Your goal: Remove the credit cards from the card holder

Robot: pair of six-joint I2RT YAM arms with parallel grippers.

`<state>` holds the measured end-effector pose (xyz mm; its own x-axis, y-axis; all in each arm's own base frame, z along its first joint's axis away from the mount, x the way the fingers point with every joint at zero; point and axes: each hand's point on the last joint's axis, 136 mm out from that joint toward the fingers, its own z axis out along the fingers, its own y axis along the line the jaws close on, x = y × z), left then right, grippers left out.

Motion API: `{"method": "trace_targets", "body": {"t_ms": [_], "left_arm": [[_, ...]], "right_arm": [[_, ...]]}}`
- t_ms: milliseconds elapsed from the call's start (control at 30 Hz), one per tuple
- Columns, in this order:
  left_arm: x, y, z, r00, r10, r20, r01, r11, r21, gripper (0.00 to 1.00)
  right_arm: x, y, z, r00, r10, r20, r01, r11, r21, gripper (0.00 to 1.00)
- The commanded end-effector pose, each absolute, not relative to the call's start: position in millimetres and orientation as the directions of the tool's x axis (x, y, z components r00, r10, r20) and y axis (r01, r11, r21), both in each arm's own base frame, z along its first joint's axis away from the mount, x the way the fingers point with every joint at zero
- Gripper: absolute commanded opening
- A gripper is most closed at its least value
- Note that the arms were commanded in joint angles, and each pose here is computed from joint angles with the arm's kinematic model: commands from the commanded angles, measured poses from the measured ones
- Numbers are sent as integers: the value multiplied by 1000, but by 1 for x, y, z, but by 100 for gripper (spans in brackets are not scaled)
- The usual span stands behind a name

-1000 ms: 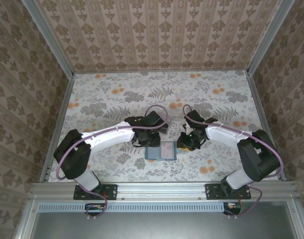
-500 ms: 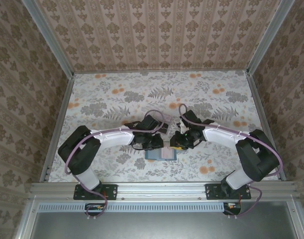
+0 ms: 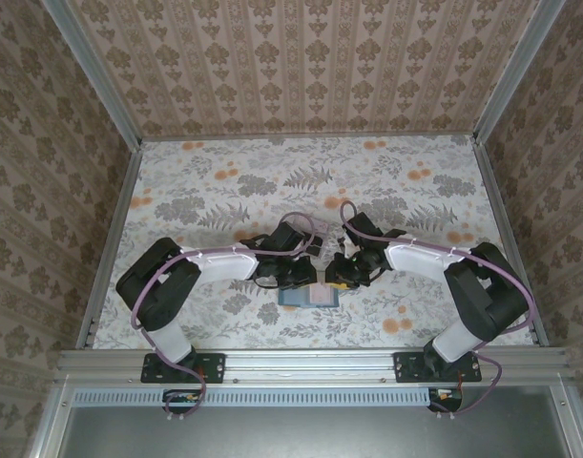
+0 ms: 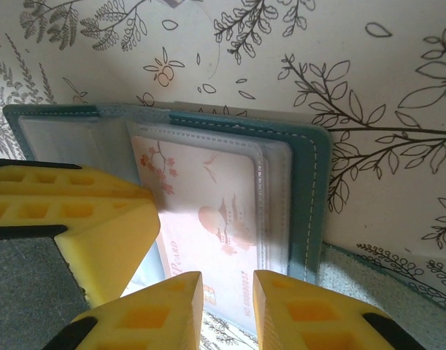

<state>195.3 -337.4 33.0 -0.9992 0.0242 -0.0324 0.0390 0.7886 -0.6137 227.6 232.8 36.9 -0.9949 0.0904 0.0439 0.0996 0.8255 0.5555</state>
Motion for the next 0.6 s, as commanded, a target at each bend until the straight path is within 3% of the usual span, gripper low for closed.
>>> {"method": "trace_targets", "body": {"t_ms": [0,567], "left_arm": [[191,-325,21,-999,39,-10,38,828,-559,13],[188,-324,19,-998,55,-8,51,833,-551,13]], "right_arm": [[227,244,40,-995,80,57,98,811,576,26],[227,256,34,-995,73,66,98,797,597,26]]}}
